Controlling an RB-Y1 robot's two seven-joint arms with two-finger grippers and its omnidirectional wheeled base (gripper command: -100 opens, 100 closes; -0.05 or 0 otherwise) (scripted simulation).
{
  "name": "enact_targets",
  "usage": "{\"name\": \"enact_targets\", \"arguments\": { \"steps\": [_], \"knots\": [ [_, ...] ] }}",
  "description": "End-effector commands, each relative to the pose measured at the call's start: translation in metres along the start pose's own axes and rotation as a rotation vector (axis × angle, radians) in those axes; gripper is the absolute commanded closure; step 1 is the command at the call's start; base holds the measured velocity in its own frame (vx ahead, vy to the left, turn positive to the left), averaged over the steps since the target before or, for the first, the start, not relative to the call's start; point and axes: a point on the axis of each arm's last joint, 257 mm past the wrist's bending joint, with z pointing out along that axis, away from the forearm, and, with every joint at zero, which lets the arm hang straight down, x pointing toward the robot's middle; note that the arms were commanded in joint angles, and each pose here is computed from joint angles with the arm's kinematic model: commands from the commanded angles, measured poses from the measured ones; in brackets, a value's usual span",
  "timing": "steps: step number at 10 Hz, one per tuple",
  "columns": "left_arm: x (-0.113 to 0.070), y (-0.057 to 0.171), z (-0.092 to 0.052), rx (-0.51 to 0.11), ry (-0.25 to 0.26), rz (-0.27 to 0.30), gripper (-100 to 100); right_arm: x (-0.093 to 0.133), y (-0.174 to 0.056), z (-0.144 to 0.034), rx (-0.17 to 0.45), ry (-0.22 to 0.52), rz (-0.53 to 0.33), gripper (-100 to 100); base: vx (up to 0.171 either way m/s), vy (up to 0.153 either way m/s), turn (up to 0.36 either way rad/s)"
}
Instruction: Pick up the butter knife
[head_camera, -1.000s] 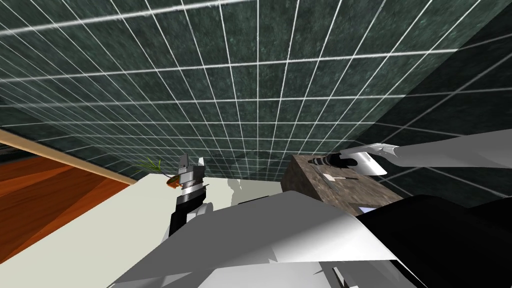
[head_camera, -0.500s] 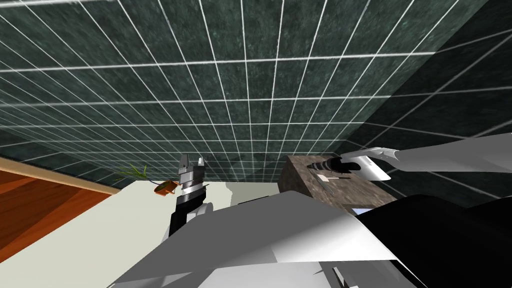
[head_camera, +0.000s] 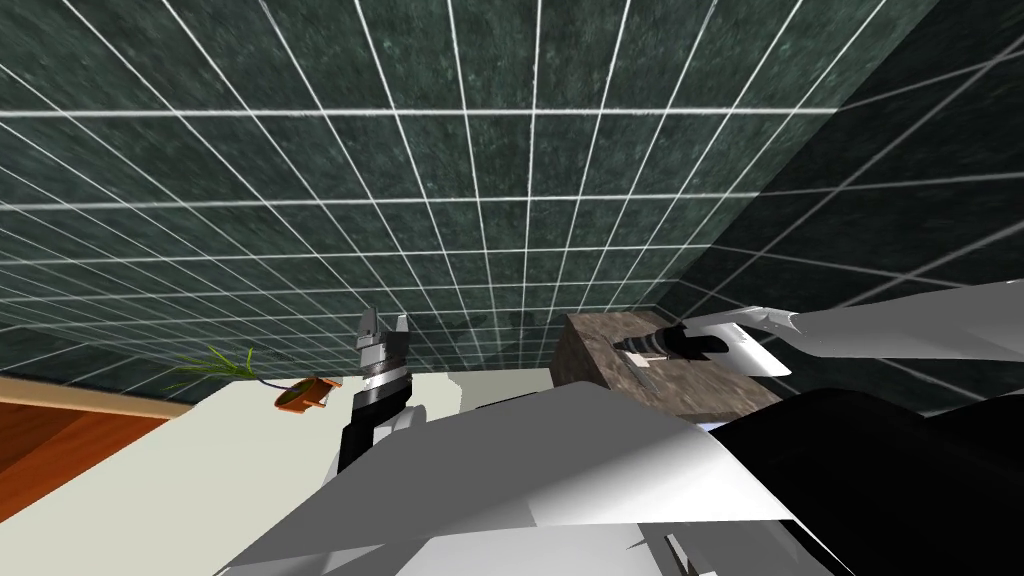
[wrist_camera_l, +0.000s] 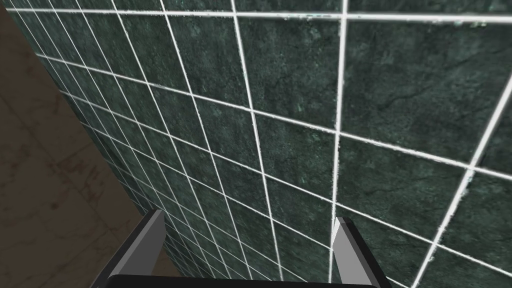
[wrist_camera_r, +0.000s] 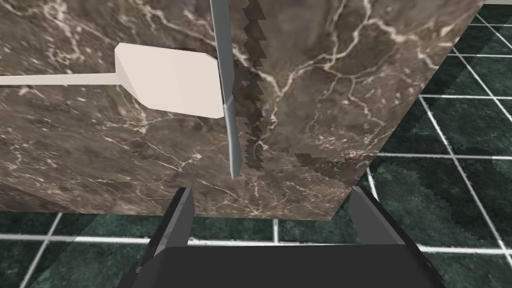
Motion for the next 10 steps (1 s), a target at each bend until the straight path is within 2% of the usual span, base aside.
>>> {"name": "enact_targets", "arguments": {
  "steps": [1, 3, 4, 6, 9, 10],
  "knots": [
    [0.000, 0.000, 0.000, 0.000, 0.000, 0.000, 0, 0.017, 0.007, 0.003, -0.019, 0.031, -0.005, -100, 0.043, -0.052, -0.093],
    [0.000, 0.000, 0.000, 0.000, 0.000, 0.000, 0, 0.017, 0.007, 0.003, -0.019, 0.031, -0.005, -100, 0.027, -0.025, -0.021],
    [0.000, 0.000, 0.000, 0.000, 0.000, 0.000, 0, 0.053, 0.022, 0.006, -0.073, 0.091, -0.013, -100, 0.113, -0.091, -0.264],
    [0.000, 0.000, 0.000, 0.000, 0.000, 0.000, 0, 0.076, 0.032, 0.007, -0.108, 0.128, -0.015, -100, 0.164, -0.125, -0.155],
    [0.000, 0.000, 0.000, 0.000, 0.000, 0.000, 0, 0.076, 0.032, 0.007, -0.106, 0.127, -0.016, -100, 0.027, -0.041, 0.002],
    [0.000, 0.000, 0.000, 0.000, 0.000, 0.000, 0, 0.076, 0.032, 0.007, -0.107, 0.127, -0.016, 0, 0.000, 0.000, 0.000]
  ]
}}
